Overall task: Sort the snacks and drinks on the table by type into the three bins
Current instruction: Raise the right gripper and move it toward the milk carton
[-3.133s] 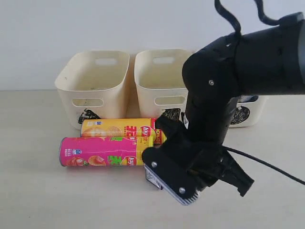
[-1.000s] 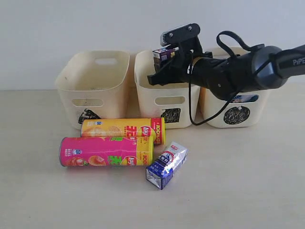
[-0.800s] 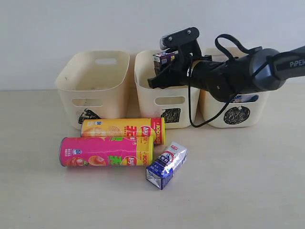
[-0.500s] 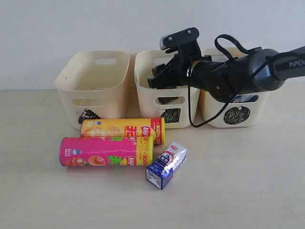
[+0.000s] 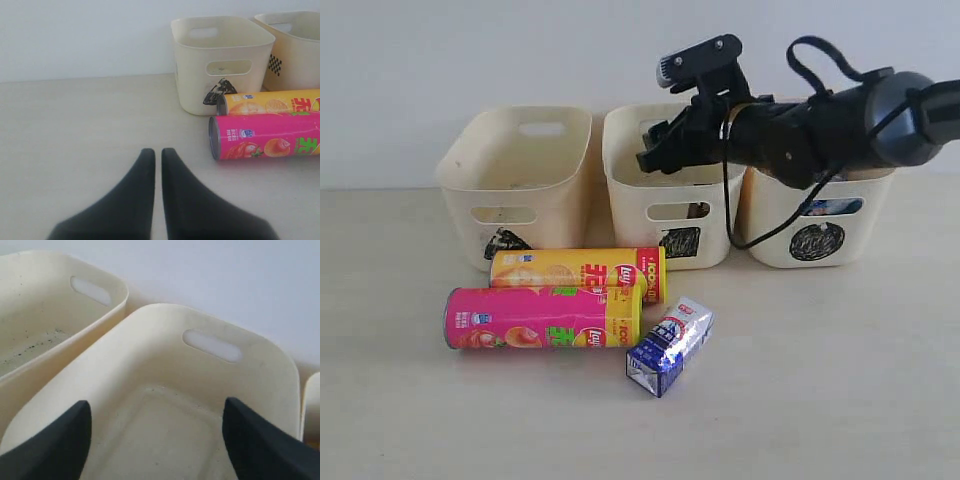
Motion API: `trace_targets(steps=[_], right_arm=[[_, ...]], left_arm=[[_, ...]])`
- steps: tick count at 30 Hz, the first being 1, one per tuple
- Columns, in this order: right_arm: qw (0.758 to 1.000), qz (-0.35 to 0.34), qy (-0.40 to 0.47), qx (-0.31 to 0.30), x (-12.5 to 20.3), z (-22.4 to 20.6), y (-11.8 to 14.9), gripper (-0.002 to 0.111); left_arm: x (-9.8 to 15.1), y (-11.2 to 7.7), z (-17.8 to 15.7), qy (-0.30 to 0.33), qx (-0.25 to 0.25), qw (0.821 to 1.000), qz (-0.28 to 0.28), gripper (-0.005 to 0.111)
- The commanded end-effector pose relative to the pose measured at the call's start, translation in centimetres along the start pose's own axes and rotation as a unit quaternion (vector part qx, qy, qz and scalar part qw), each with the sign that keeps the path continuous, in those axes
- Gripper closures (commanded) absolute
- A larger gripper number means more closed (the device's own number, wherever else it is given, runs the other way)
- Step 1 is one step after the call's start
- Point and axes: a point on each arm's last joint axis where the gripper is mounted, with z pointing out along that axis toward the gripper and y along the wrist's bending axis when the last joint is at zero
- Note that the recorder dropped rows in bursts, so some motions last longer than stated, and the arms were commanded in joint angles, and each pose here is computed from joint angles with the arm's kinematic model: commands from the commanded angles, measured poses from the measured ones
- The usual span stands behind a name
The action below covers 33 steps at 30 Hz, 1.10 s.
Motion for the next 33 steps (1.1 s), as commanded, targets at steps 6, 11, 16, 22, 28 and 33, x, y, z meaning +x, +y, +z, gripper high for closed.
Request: trace_targets(steps=[6,11,16,22,28,33], right_arm=[[0.993,-0.027,0.110,0.021,-2.8,-4.6,-1.5,0.042],[0.982,-0.063,0.174,0.020,-3.4,-6.8,-1.7,0.042],[0.963,-0.103,0.250,0.008,-3.0,-8.5,-1.9,0.042],[0.936,-0.168,0.307,-0.043,-2.2,-9.4,-1.5,0.044],[0.926,-0.173,0.302,-0.148,-2.0,-9.7,0.2,0.084],[0.897,-0.236,0.302,-0.222,-1.6,-10.1,1.0,0.108]], left_arm=[[0.1,0.0,0.0,-0.002,-0.001,1.000,0.004,0.103],[0.1,0.0,0.0,-0.001,-0.001,1.000,0.004,0.103],[0.1,0.0,0.0,-0.001,-0.001,1.000,0.004,0.103],[0.1,0.0,0.0,-0.001,-0.001,1.000,0.004,0.103],[0.1,0.0,0.0,-0.001,-0.001,1.000,0.004,0.103],[0.1,0.0,0.0,-0.003,-0.001,1.000,0.004,0.103]])
